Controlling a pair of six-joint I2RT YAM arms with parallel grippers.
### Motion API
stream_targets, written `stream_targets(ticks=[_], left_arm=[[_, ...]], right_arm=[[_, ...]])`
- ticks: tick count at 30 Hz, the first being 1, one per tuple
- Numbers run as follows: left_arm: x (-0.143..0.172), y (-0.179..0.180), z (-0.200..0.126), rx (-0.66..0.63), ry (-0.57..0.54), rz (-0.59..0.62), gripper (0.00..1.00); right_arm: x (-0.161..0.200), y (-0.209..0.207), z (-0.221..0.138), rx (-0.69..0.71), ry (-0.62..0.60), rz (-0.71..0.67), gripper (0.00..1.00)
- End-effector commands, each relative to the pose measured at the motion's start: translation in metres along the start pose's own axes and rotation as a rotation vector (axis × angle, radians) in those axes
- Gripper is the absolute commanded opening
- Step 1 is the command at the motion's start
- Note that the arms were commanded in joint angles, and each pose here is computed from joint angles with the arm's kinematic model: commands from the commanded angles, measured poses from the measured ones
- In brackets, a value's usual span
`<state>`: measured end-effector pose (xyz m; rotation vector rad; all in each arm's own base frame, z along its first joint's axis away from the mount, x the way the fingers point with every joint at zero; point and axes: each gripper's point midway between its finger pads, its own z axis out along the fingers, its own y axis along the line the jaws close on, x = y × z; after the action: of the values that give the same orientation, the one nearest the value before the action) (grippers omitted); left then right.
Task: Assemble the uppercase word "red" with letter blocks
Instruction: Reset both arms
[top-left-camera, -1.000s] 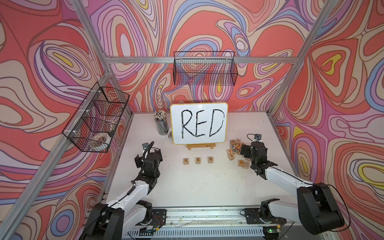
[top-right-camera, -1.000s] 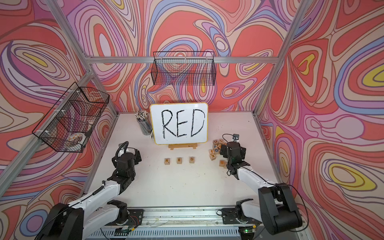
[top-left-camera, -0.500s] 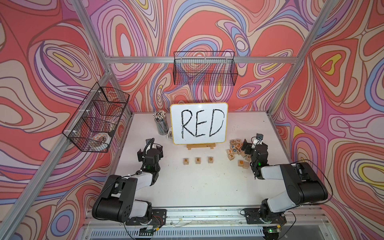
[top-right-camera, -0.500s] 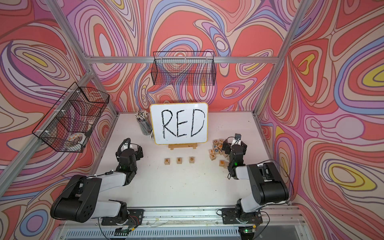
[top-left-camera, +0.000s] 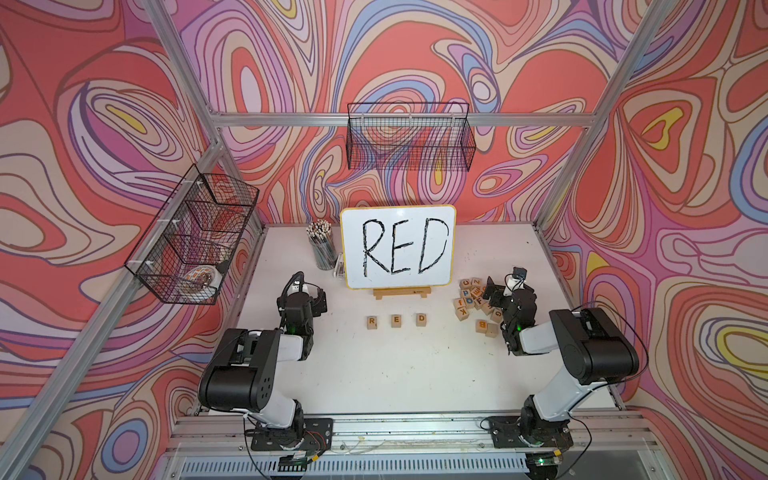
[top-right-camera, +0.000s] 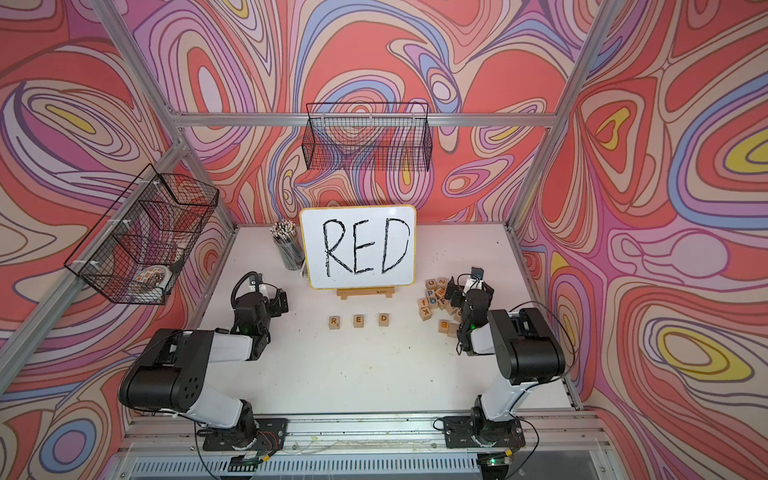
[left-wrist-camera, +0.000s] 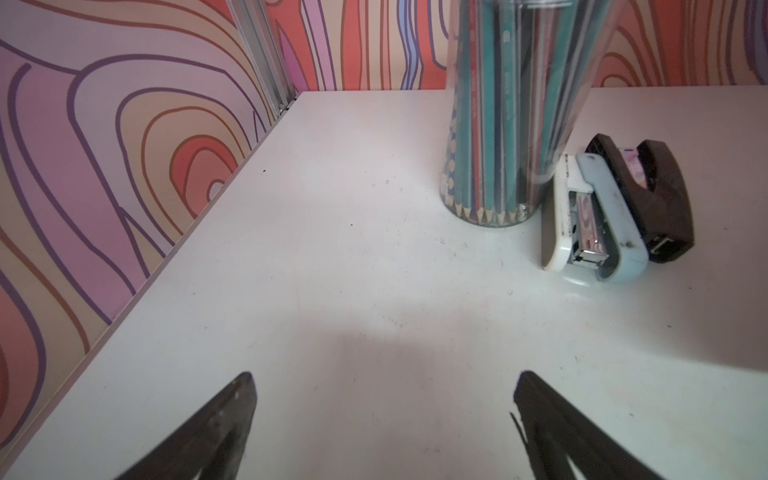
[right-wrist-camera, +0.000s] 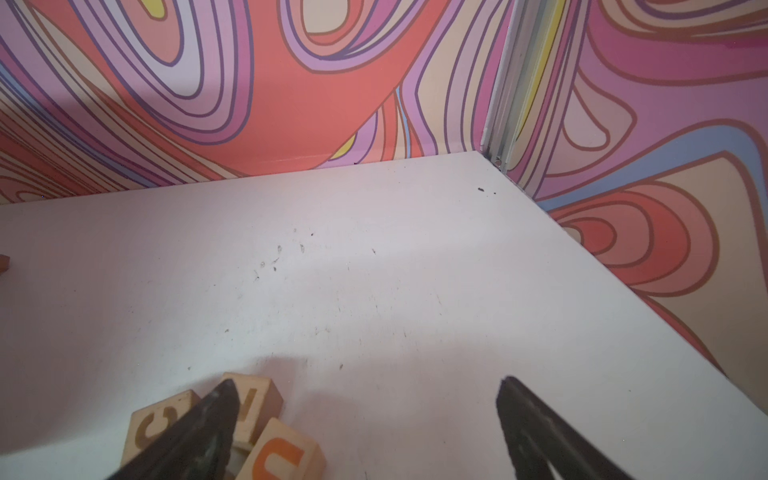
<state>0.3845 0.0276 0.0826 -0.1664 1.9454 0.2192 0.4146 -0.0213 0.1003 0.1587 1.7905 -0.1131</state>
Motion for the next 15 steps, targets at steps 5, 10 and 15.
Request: stream_targets(ticks=[5,10,15], left_arm=[[-0.0100,-0.0026,0.0007,0.018,-0.031,-0.014,1.00],[-0.0107,-0.0026,0.0010,0.018,-0.041,-0.016,1.00],[-0.0113,-0.0024,0.0005,0.018,-0.044,-0.015,1.00]], right_arm=[[0.0005,0.0008,0.0054,-0.005,0.015,-0.003,0.98],[0.0012,0.0022,0.0061,-0.011,0.021,-0.004,0.98],[0.0021,-0.0038,0.0099,0.020,0.038,0.012,0.98]])
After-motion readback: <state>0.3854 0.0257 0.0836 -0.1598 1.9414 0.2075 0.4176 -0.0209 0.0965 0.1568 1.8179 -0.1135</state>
